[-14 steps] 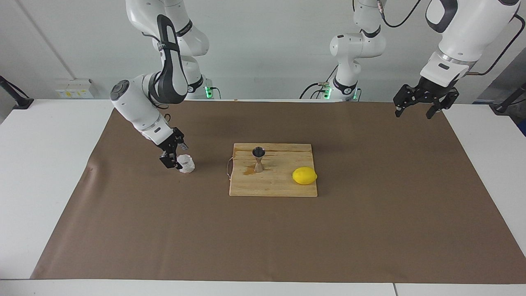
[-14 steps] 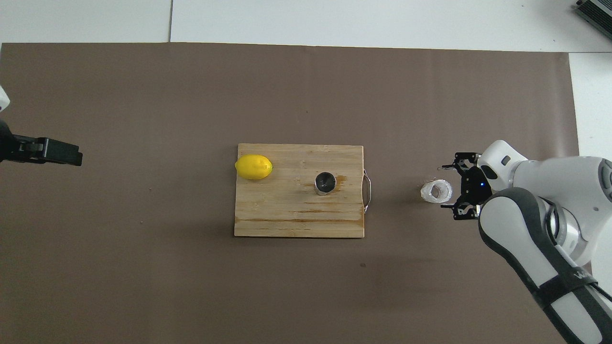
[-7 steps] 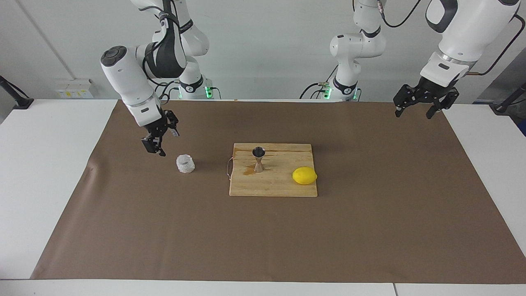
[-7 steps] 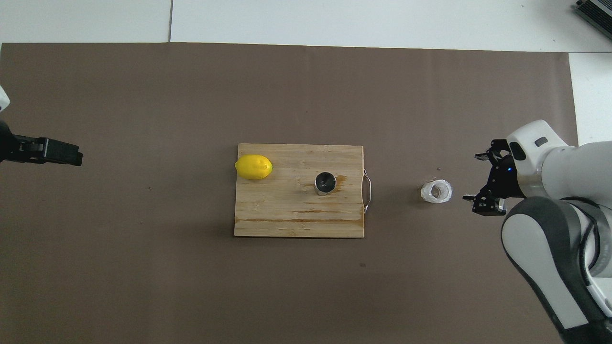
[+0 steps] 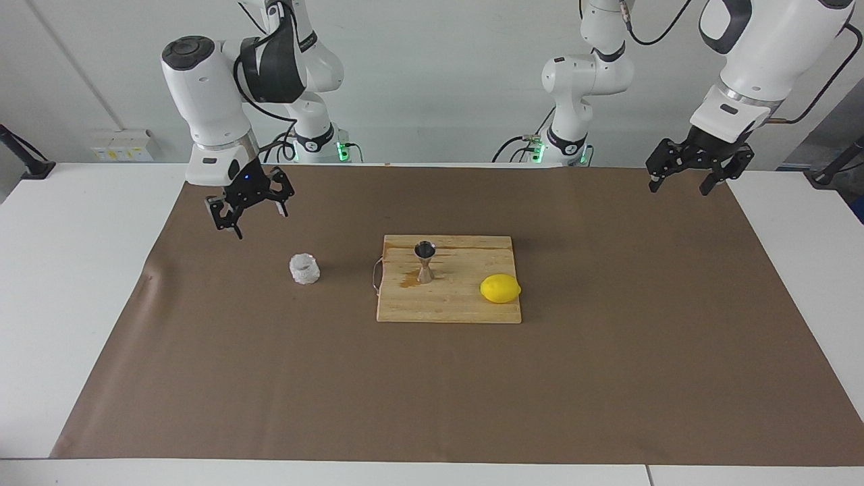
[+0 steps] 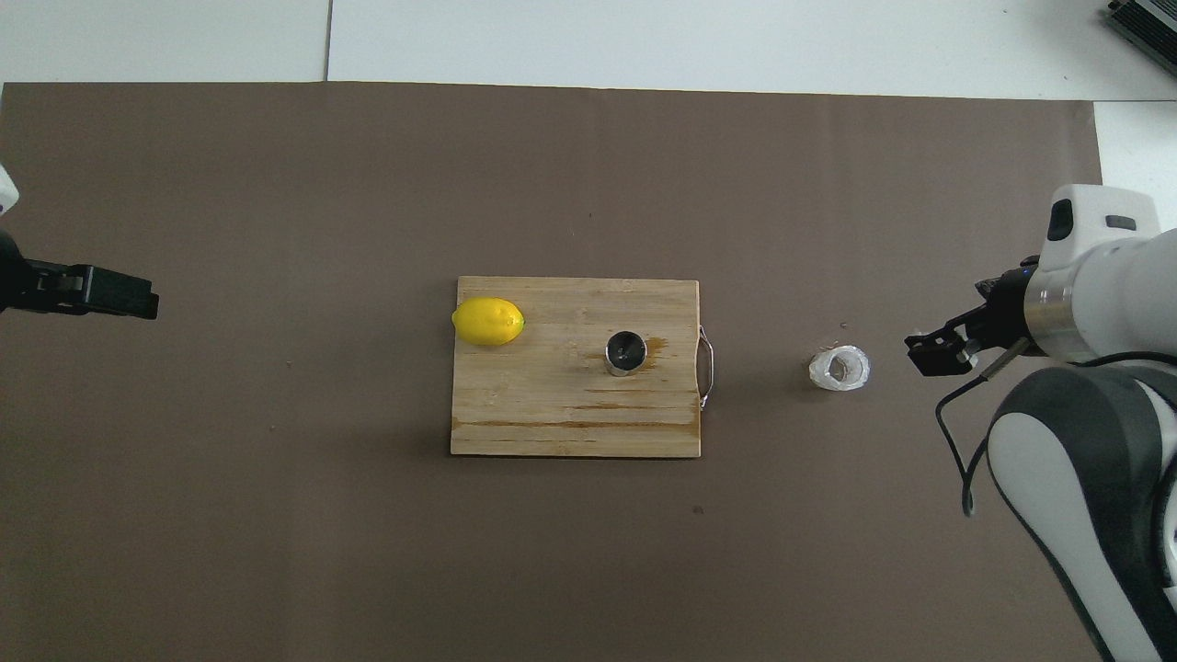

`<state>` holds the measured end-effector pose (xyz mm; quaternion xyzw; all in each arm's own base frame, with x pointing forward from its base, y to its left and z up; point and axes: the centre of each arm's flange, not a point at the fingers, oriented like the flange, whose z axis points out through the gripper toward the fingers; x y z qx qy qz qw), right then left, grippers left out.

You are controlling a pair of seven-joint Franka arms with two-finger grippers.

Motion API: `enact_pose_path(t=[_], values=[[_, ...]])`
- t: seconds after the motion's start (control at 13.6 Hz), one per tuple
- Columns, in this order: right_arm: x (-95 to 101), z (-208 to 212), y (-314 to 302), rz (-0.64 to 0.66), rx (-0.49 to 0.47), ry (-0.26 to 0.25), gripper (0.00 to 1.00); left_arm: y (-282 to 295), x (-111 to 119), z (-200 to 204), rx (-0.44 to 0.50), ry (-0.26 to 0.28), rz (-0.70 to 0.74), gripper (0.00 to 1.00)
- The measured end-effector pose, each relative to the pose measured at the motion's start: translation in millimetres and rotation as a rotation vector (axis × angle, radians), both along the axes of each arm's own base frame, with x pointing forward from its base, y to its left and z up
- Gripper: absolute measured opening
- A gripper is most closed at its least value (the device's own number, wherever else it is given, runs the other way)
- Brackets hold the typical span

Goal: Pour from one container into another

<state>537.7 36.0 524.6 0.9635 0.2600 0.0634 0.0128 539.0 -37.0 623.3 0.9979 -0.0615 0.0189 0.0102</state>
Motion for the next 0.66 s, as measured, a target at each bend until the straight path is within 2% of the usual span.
enact_pose_path(t=[0.15, 0.44, 0.52, 0.66], values=[[2.5, 13.3, 6.5, -0.217, 0.030, 0.002, 1.00, 0.0, 0.0, 0.0, 0.000, 0.000, 0.000, 1.00], [15.4, 52.6, 6.1, -0.569, 0.063, 0.048, 1.00, 0.0, 0.0, 0.0, 0.000, 0.000, 0.000, 1.00], [18.7, 61.2, 5.9, -0.638, 0.062, 0.055, 1.00, 0.0, 0.0, 0.0, 0.000, 0.000, 0.000, 1.00], [20.2, 67.0, 9.4, -0.689, 0.055, 0.071, 1.00, 0.0, 0.0, 0.0, 0.000, 0.000, 0.000, 1.00]])
